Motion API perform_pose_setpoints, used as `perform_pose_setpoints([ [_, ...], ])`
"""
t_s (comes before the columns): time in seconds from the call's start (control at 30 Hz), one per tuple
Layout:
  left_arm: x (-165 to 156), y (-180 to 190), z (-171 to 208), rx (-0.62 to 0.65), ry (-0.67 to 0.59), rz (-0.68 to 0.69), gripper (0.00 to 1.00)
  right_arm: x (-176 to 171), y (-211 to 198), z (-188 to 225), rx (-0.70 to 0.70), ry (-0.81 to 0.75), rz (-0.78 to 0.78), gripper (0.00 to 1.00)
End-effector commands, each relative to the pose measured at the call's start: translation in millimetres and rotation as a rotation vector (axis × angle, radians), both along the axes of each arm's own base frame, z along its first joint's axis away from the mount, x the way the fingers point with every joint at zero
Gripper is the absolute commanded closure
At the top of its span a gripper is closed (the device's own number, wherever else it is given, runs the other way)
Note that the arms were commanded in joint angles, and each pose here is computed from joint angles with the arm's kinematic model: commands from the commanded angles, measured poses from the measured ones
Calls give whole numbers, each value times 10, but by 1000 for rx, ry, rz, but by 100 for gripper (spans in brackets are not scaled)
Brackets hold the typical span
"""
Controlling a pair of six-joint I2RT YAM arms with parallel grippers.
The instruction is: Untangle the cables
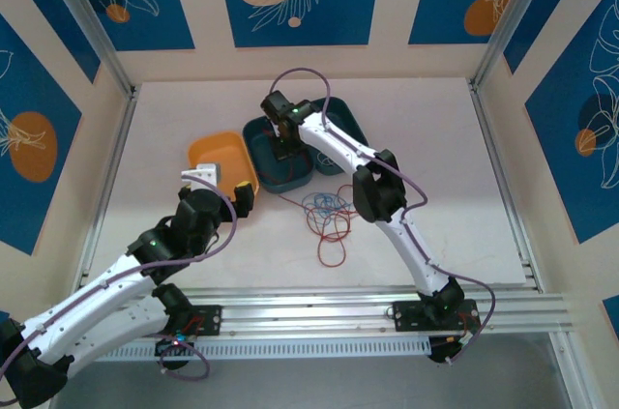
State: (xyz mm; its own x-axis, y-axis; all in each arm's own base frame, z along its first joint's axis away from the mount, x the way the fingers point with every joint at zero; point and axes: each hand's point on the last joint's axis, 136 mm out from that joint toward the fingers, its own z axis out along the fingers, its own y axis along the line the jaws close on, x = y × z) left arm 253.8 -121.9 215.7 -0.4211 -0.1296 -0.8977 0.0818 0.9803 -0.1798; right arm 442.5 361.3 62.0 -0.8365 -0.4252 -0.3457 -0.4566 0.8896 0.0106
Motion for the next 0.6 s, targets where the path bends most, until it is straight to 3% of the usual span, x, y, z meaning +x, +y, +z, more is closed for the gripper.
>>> perform_pose_setpoints([
  [0.0, 28, 12, -3, -20, -4, 12, 0, -92, 93, 204, -31, -48, 63, 88],
  [0.37, 15, -18, 69, -47, -10, -5, 0, -247, 167, 833, -20, -178, 100, 56],
  [0.57, 10, -23, 98, -54, -15, -8, 0, -378, 46, 1129, 12, -207, 71, 48],
])
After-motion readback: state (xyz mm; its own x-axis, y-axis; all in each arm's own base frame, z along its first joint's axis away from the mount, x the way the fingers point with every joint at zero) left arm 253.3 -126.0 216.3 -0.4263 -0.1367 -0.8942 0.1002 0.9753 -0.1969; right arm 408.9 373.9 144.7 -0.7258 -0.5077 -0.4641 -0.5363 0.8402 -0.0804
